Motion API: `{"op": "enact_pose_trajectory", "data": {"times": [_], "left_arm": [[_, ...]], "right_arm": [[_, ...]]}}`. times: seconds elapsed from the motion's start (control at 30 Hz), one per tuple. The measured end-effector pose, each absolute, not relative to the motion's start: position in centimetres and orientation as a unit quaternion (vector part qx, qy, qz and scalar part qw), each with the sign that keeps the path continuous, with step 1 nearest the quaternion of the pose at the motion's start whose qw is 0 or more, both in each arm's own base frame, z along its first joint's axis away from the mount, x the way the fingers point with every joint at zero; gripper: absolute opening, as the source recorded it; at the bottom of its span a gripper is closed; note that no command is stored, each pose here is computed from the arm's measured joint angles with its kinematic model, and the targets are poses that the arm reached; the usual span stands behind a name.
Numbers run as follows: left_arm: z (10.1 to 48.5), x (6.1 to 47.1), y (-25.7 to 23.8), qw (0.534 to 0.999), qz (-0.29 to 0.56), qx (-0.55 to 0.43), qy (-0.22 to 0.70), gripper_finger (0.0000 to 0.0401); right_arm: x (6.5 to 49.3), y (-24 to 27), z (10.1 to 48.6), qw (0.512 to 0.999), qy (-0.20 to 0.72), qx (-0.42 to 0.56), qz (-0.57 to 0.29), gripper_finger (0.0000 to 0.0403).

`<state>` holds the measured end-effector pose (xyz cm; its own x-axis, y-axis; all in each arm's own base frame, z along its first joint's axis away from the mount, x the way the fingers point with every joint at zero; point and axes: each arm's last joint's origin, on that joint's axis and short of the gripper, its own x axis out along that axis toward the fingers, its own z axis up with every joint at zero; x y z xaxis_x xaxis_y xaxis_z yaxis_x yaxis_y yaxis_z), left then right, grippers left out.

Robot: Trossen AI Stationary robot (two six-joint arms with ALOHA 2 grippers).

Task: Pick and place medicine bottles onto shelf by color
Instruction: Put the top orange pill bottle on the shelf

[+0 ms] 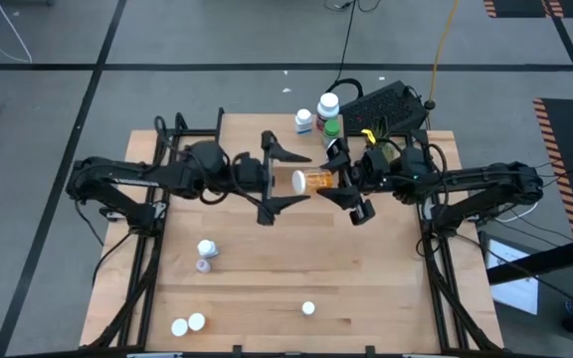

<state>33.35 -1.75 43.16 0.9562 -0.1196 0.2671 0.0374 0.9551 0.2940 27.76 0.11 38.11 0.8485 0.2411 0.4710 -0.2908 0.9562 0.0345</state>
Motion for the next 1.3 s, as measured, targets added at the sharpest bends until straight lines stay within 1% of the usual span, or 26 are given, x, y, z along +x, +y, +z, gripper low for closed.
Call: {"op": "enact_pose_trajectory", "data": {"times": [0.07, 0.23, 0.43, 0.63, 0.73, 0.83, 0.93, 1.0, 1.1, 1.2, 1.3], "left_arm": [[43.3, 33.3, -1.8, 0.975, -0.043, 0.154, -0.151, 0.0342], [42.6, 34.0, -1.8, 0.977, -0.039, 0.155, -0.139, 0.0342], [43.7, 33.5, -1.0, 0.970, -0.027, 0.158, -0.184, 0.0342], [44.1, 33.3, 0.0, 0.968, -0.010, 0.146, -0.202, 0.0342], [44.6, 32.6, 0.1, 0.971, -0.011, 0.135, -0.195, 0.0342], [45.6, 30.8, -0.1, 0.972, -0.014, 0.141, -0.186, 0.0342], [46.6, 28.9, -0.1, 0.973, -0.015, 0.154, -0.173, 0.0342], [46.8, 28.2, -0.1, 0.974, -0.017, 0.159, -0.161, 0.0342], [46.2, 28.8, -0.2, 0.972, -0.041, 0.172, -0.152, 0.0342], [44.9, 30.8, -0.3, 0.968, -0.059, 0.194, -0.147, 0.0342], [43.6, 32.8, -0.3, 0.960, -0.056, 0.224, -0.155, 0.0342]], "right_arm": [[27.8, 0.1, 38.1, 0.960, -0.235, 0.058, 0.141, 0.0192], [28.2, 0.1, 37.5, 0.966, -0.209, 0.063, 0.140, 0.0192], [28.8, 0.1, 36.6, 0.972, -0.177, 0.068, 0.136, 0.0192], [29.4, 0.2, 36.0, 0.973, -0.161, 0.067, 0.153, 0.0192], [29.2, 0.0, 36.4, 0.970, -0.184, 0.063, 0.149, 0.0192], [28.3, -0.4, 37.7, 0.955, -0.248, 0.063, 0.150, 0.0192], [27.5, -0.8, 38.9, 0.935, -0.300, 0.090, 0.167, 0.0192], [27.2, -1.0, 39.1, 0.925, -0.307, 0.118, 0.191, 0.0192], [27.2, -1.2, 39.1, 0.915, -0.293, 0.168, 0.219, 0.0192], [27.4, -1.3, 38.9, 0.911, -0.282, 0.199, 0.228, 0.0192], [27.4, -1.3, 38.9, 0.905, -0.275, 0.222, 0.236, 0.0192]]}}
